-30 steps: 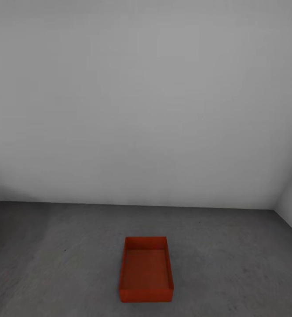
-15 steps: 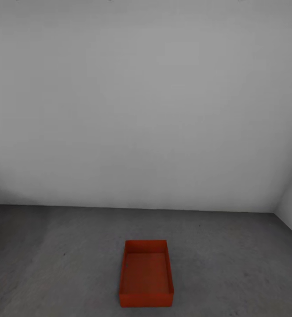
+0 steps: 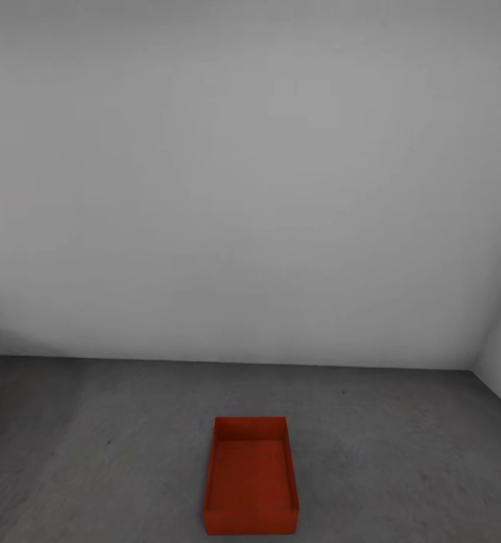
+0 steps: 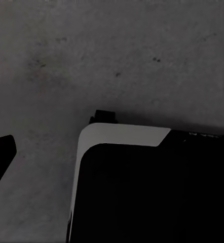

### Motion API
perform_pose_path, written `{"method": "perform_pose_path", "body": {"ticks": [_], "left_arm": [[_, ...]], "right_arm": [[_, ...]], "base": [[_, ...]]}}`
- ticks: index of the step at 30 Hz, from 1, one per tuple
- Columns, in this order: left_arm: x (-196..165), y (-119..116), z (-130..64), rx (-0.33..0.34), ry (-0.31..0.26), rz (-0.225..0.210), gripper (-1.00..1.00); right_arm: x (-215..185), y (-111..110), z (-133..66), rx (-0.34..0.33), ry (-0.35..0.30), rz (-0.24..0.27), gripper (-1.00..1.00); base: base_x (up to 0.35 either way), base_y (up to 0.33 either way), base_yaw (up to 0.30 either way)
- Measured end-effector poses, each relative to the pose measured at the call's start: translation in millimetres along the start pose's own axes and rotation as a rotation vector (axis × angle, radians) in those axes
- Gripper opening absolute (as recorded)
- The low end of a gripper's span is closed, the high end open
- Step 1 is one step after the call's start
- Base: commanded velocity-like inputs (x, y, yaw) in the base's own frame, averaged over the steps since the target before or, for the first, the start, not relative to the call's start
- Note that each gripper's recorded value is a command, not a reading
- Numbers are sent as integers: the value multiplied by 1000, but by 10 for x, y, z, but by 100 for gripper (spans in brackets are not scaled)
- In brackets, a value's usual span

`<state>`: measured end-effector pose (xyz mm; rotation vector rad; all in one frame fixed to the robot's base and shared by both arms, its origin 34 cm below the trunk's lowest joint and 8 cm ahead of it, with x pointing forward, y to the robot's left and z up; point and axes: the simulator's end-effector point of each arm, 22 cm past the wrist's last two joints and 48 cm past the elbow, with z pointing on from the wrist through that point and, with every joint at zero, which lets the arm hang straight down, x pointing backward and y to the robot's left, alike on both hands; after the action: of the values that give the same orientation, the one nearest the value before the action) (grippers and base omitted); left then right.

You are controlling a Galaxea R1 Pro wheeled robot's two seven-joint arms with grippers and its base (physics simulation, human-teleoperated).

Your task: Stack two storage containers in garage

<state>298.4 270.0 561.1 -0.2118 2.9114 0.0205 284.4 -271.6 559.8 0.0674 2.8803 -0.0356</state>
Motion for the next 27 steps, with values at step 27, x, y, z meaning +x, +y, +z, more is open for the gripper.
{"method": "perform_pose_path", "body": {"ticks": [27], "left_arm": [[-155,-103,-39,19,-41,-4,100]], "right_arm": [[-172,-17,-25,1,-43,0,100]], "base": [[0,0,0]]}}
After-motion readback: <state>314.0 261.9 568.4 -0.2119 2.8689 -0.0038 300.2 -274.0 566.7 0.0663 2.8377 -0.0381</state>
